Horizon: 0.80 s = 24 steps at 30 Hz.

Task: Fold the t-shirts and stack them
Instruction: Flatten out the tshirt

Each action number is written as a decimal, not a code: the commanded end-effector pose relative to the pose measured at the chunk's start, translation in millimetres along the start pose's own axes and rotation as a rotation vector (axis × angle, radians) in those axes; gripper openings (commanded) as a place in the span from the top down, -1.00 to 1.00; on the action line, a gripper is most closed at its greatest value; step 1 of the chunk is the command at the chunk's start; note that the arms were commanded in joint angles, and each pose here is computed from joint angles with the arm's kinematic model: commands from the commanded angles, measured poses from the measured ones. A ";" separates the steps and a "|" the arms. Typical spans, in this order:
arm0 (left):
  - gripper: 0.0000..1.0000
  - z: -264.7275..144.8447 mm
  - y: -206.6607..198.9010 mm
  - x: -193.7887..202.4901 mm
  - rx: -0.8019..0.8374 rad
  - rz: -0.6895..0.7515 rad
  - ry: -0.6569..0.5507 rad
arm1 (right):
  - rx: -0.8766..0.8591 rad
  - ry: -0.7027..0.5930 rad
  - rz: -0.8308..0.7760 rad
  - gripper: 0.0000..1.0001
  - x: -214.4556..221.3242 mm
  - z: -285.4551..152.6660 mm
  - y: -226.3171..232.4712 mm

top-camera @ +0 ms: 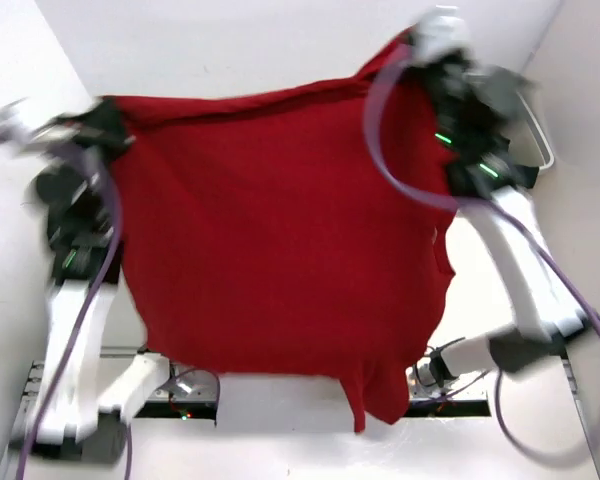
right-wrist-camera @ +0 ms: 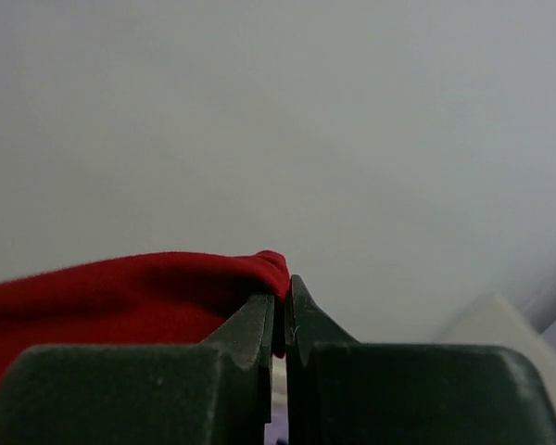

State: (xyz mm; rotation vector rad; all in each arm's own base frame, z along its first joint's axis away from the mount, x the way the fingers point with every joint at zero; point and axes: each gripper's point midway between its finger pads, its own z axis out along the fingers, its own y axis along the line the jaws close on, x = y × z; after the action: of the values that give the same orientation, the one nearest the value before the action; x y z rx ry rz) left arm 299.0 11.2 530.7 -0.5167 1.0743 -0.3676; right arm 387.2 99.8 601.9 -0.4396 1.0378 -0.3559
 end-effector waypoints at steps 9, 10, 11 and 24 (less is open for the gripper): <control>0.37 65.1 201.2 331.7 -0.532 0.121 0.559 | -0.258 0.611 0.074 0.47 337.6 28.0 223.7; 0.05 67.7 208.8 345.2 -0.555 0.134 0.589 | -0.300 0.705 0.066 -0.20 375.7 14.7 250.4; -0.04 71.0 219.4 364.5 -0.590 0.159 0.645 | -0.287 0.724 0.074 -0.58 379.2 20.7 251.5; -0.99 44.4 205.8 407.0 -0.475 0.161 0.768 | -0.224 1.067 0.418 -0.98 405.9 -113.9 276.1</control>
State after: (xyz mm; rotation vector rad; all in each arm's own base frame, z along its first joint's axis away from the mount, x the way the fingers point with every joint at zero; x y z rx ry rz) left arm 522.0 3.1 126.3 -0.8124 1.9566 -0.0837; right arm 518.3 117.0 108.5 -0.3893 2.1381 -0.1900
